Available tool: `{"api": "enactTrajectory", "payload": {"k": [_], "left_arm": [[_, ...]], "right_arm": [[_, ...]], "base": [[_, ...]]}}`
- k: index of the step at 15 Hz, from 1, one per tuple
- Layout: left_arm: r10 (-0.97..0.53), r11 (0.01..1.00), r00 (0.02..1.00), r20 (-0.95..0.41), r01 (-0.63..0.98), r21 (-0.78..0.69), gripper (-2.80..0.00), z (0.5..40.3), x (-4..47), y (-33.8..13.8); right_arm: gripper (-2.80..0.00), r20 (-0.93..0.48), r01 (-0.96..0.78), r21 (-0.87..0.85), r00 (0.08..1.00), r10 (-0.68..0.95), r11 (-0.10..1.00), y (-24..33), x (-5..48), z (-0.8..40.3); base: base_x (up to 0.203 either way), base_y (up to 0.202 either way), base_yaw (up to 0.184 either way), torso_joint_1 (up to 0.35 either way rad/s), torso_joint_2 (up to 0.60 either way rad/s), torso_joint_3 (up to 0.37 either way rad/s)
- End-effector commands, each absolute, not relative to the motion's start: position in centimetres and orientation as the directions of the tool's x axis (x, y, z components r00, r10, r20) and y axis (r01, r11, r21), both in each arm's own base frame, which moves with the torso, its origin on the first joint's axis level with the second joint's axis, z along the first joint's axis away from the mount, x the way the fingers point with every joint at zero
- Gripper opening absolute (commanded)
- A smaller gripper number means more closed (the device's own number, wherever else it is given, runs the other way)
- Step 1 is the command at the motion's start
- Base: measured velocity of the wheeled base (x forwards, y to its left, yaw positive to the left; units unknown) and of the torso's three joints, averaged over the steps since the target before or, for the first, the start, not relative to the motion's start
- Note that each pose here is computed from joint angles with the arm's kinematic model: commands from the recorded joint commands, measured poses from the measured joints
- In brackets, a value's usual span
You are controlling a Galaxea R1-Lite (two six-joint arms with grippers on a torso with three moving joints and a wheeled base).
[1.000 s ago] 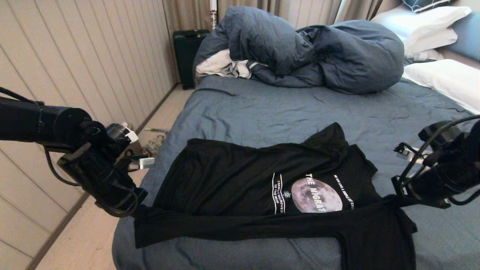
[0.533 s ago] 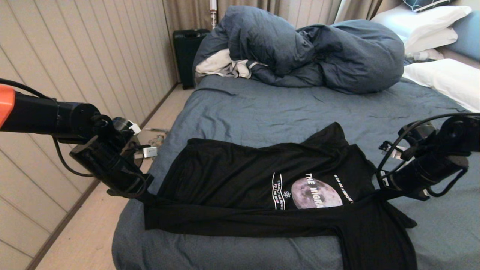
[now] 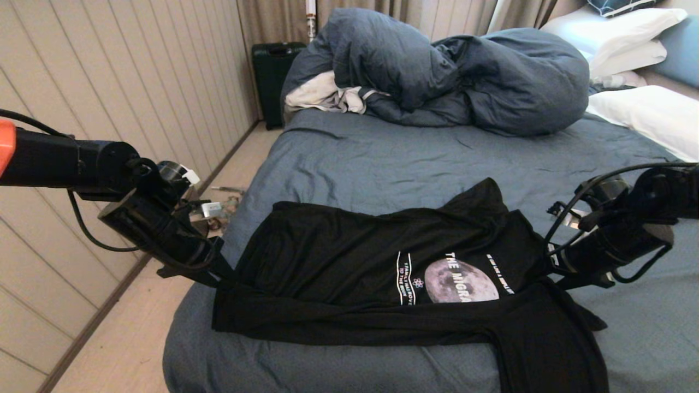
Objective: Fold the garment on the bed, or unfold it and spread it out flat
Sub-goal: Fold the black T-shirt
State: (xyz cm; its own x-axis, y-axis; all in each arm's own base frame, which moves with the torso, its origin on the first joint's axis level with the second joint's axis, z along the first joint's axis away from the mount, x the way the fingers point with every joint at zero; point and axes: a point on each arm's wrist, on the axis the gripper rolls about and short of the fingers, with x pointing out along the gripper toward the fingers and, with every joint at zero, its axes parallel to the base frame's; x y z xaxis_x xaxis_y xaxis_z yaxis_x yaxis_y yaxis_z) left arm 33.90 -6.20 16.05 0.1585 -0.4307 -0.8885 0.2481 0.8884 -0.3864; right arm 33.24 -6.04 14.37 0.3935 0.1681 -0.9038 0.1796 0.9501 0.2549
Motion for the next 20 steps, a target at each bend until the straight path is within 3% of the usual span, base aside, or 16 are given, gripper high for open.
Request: {"api": "enactTrajectory", "payload": {"k": [1, 5, 6, 8, 11, 14, 18, 19, 20], "left_arm": [[-0.439, 0.886, 0.203, -0.876, 0.261, -0.383, 0.00, 18.2, 32.5, -5.8], [-0.444, 0.890, 0.325, -0.835, 0.270, -0.368, 0.00, 22.7, 27.6, -4.0], [-0.443, 0.891, 0.349, -0.826, 0.269, -0.365, -2.80, 23.5, 25.9, -3.5], [-0.444, 0.892, 0.316, -0.839, 0.250, -0.377, -2.80, 22.4, 22.8, -3.0], [-0.455, 0.885, 0.241, -0.857, 0.226, -0.407, -2.80, 18.4, 20.1, -2.7], [-0.464, 0.881, 0.266, -0.845, 0.238, -0.409, -2.80, 15.8, 18.7, -2.6], [-0.468, 0.880, 0.297, -0.833, 0.250, -0.405, -2.80, 16.4, 18.4, -2.5], [-0.466, 0.880, 0.298, -0.833, 0.250, -0.403, -2.80, 16.4, 18.4, -2.5], [-0.466, 0.880, 0.300, -0.832, 0.252, -0.403, -2.80, 16.4, 18.4, -2.5]], "right_arm": [[0.00, -0.891, 0.178, 0.266, 0.421, 0.171, 0.947, -6.3, 32.2, 15.6], [0.00, -0.826, 0.169, 0.338, 0.525, 0.206, 0.926, -7.6, 28.5, 19.2], [-2.80, -0.817, 0.167, 0.337, 0.542, 0.199, 0.927, -7.6, 27.0, 20.0], [-2.80, -0.836, 0.146, 0.304, 0.515, 0.191, 0.941, -8.1, 23.8, 19.1], [-2.80, -0.893, 0.114, 0.270, 0.402, 0.204, 0.956, -9.1, 19.7, 15.3], [-2.80, -0.921, 0.147, 0.296, 0.308, 0.240, 0.944, -9.4, 17.7, 12.1], [-2.80, -0.914, 0.133, 0.279, 0.339, 0.221, 0.951, -9.6, 17.9, 7.7], [-1.94, -0.913, 0.130, 0.272, 0.349, 0.212, 0.954, -9.6, 17.6, 7.4], [0.00, -0.910, 0.121, 0.261, 0.361, 0.203, 0.958, -9.5, 17.3, 7.5]], "base": [[0.000, 0.000, 0.000, 0.000, 0.00, 0.000], [0.000, 0.000, 0.000, 0.000, 0.00, 0.000], [0.000, 0.000, 0.000, 0.000, 0.00, 0.000], [0.000, 0.000, 0.000, 0.000, 0.00, 0.000], [0.000, 0.000, 0.000, 0.000, 0.00, 0.000], [0.000, 0.000, 0.000, 0.000, 0.00, 0.000], [0.000, 0.000, 0.000, 0.000, 0.00, 0.000], [0.000, 0.000, 0.000, 0.000, 0.00, 0.000], [0.000, 0.000, 0.000, 0.000, 0.00, 0.000]]}}
